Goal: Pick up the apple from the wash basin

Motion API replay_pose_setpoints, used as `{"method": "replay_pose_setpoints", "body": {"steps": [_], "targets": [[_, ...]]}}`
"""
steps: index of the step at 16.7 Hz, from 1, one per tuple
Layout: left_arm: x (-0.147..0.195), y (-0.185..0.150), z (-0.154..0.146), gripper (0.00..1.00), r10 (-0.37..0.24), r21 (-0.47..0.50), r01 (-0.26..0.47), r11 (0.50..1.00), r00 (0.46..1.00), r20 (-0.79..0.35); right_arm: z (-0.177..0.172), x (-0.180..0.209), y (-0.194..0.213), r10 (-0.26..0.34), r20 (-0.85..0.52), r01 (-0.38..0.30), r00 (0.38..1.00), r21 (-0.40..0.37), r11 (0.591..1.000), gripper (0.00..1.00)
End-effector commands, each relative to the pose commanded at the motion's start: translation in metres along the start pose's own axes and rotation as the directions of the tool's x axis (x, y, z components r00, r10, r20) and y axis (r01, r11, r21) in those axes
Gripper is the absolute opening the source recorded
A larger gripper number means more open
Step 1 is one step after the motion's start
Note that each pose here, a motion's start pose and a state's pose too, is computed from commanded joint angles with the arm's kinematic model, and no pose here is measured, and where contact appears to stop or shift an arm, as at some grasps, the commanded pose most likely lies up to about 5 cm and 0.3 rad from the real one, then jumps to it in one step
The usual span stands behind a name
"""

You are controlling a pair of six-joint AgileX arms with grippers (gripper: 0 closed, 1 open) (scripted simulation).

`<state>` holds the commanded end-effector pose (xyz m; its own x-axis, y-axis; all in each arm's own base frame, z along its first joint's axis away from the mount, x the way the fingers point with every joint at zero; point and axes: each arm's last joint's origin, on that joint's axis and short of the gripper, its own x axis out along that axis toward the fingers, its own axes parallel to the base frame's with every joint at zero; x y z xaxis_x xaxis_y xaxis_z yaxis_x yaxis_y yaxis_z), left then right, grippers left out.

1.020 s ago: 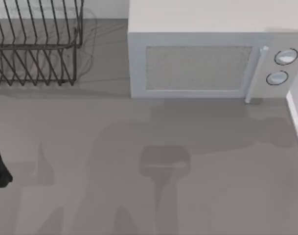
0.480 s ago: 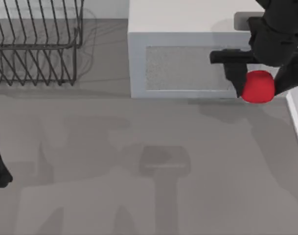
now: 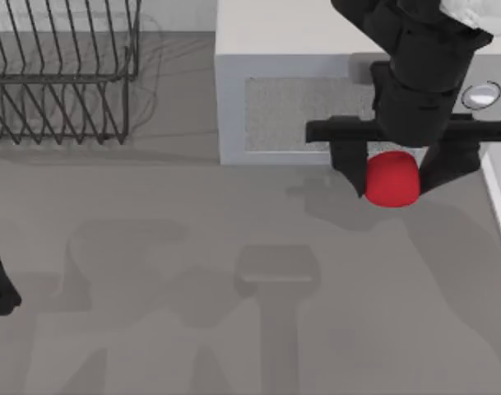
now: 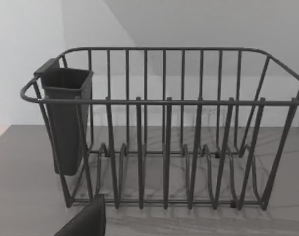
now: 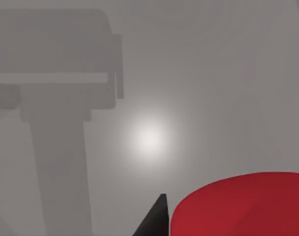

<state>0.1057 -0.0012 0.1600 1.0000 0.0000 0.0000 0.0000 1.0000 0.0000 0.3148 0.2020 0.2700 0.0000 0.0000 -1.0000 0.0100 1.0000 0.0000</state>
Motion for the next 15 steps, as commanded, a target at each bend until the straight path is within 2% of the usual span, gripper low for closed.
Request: {"method": "replay_pose_setpoints", "body": {"steps": [5, 10, 15], "targets": [[0.0, 0.0, 0.0, 1.0, 0.0, 0.0, 0.0, 1.0, 1.0, 0.0, -0.006, 0.015, 0.012, 0.005, 0.009, -0.005, 1.0, -0.014, 1.0, 0.0], [0.0, 0.0, 0.0, 1.0, 0.0, 0.0, 0.0, 1.0, 1.0, 0.0, -0.012, 0.058, 0.021, 0.012, 0.032, -0.012, 0.999, -0.022, 1.0, 0.0], [0.0, 0.0, 0.0, 1.0, 0.0, 0.0, 0.0, 1.0, 1.0, 0.0, -0.002, 0.105, 0.003, 0.001, 0.004, -0.001, 1.0, -0.005, 1.0, 0.0]]}}
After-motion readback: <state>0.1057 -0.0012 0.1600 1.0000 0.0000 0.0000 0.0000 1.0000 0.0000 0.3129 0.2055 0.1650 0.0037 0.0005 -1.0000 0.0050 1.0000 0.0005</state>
